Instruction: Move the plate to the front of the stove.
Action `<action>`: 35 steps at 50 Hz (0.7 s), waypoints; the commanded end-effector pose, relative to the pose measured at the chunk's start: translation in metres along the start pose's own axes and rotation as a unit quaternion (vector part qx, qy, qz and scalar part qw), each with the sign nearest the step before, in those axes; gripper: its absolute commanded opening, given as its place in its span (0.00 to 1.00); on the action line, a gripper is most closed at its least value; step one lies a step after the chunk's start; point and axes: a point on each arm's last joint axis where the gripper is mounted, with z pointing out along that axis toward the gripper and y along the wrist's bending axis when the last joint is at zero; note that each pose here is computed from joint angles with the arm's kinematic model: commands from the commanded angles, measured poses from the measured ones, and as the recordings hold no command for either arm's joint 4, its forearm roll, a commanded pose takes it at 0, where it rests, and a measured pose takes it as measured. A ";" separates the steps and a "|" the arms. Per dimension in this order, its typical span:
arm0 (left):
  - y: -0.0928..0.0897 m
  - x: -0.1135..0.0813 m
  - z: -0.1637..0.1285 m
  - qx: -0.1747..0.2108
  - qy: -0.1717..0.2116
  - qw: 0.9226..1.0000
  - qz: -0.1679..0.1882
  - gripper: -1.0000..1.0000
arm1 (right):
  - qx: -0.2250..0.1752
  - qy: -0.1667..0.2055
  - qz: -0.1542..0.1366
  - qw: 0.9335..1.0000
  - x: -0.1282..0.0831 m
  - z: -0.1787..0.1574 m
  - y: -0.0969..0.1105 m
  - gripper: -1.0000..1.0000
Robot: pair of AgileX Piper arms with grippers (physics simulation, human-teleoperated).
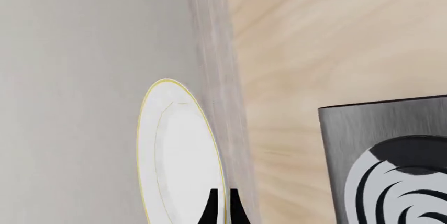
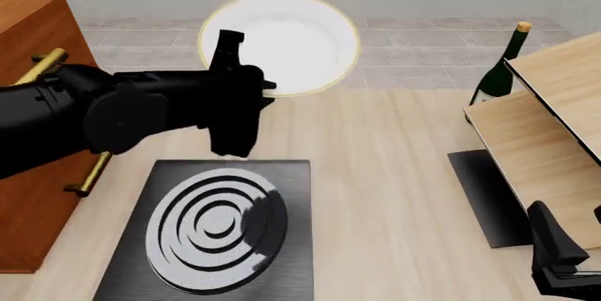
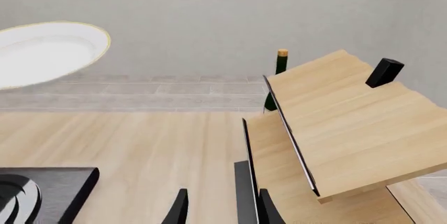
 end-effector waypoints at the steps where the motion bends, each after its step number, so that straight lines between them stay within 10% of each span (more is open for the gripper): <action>1: 0.028 0.012 -0.006 -0.003 0.023 1.000 -0.007 0.00 | 0.000 0.003 0.000 1.000 0.000 0.001 0.000 1.00; 35: 0.058 0.031 0.023 0.039 0.057 0.994 -0.090 0.00 | -0.002 0.010 0.000 1.000 0.001 0.004 0.000 1.00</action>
